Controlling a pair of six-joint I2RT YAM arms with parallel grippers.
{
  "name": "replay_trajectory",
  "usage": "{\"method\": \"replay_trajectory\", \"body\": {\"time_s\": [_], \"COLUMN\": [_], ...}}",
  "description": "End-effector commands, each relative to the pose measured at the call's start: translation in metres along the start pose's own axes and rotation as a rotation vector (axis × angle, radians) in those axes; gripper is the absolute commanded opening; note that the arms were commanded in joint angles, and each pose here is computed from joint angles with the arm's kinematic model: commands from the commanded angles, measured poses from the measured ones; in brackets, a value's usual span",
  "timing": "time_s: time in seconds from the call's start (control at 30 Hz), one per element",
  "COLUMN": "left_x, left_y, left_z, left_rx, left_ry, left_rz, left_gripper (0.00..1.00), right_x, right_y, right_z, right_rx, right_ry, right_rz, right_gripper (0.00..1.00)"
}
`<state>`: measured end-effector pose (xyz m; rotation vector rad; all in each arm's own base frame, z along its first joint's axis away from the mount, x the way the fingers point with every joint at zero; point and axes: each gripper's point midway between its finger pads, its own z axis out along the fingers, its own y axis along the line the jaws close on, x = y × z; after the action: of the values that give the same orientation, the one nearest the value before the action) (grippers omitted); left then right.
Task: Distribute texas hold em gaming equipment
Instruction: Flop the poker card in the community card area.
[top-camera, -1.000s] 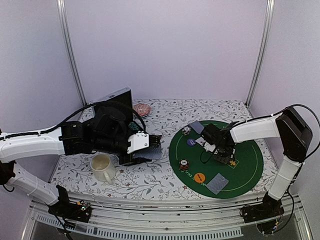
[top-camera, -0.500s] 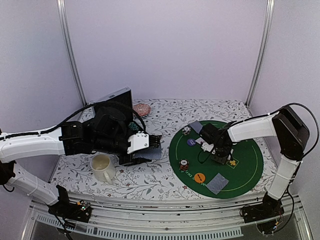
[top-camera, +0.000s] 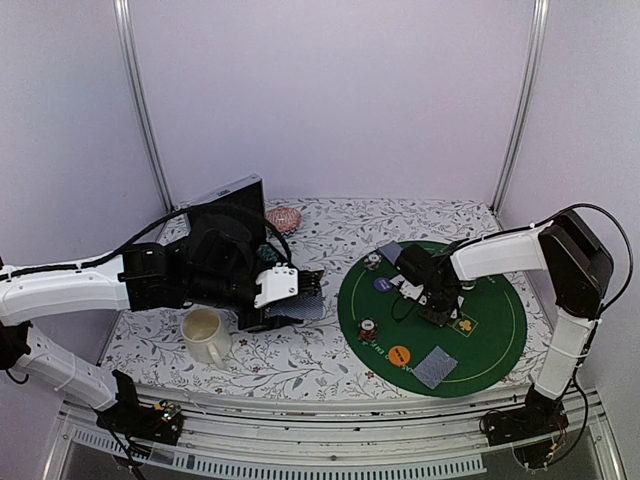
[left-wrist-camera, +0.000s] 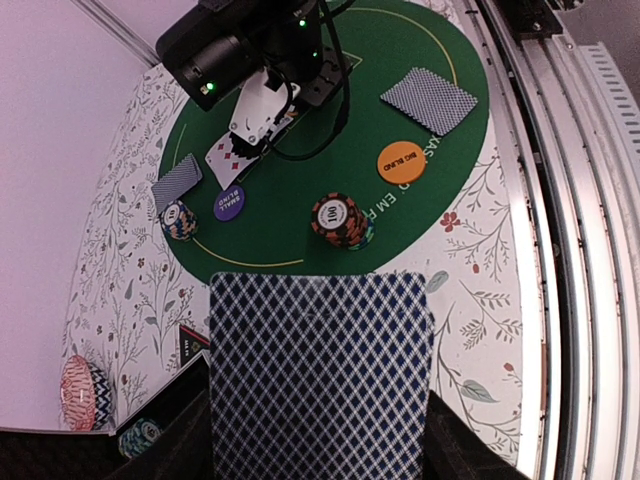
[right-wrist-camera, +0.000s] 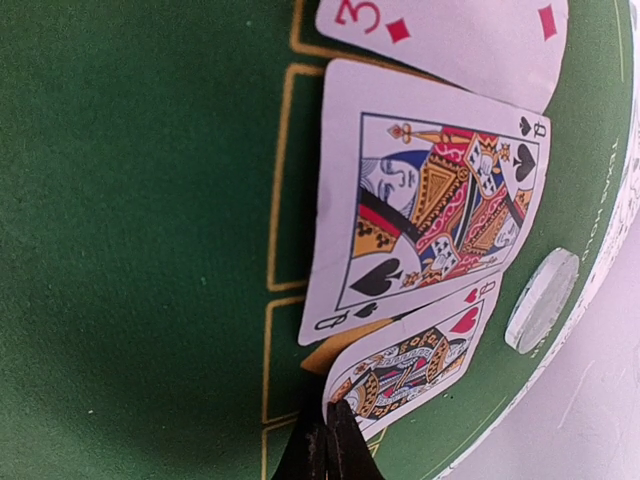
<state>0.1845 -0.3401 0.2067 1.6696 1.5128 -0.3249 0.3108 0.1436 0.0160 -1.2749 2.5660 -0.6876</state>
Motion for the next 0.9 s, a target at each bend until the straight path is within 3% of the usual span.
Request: {"method": "replay_trajectory", "body": {"time_s": [0.0, 0.13, 0.33, 0.47, 0.63, 0.73, 0.87], "left_x": [-0.004, -0.004, -0.004, -0.003, -0.003, -0.003, -0.003], "left_y": [0.005, 0.005, 0.006, 0.004, 0.005, 0.005, 0.002], "left_z": [-0.007, -0.007, -0.008, -0.007, -0.006, -0.006, -0.005], "left_rx": [-0.018, -0.021, -0.022, -0.016, -0.019, -0.017, 0.002], "left_ry": [-0.026, -0.025, -0.025, -0.023, -0.020, -0.020, -0.031], "left_rz": [0.003, 0.004, 0.006, 0.005, 0.006, 0.006, 0.010], "left_gripper": [0.61, 0.61, 0.62, 0.62, 0.62, 0.61, 0.62], "right_x": [0.000, 0.002, -0.003, -0.020, -0.054, -0.092, -0.125], "right_y": [0.008, 0.008, -0.001, -0.012, -0.033, -0.050, -0.065], "right_z": [0.004, 0.003, -0.014, -0.042, -0.098, -0.162, -0.235], "right_rx": [-0.046, -0.052, -0.051, -0.074, -0.112, -0.197, -0.318], "right_ry": [0.018, 0.034, 0.002, -0.100, -0.343, -0.628, -0.944], "right_rz": [0.033, 0.053, 0.103, 0.159, 0.252, 0.316, 0.346], "right_gripper": [0.03, 0.11, 0.37, 0.53, 0.77, 1.00, 0.99]}}
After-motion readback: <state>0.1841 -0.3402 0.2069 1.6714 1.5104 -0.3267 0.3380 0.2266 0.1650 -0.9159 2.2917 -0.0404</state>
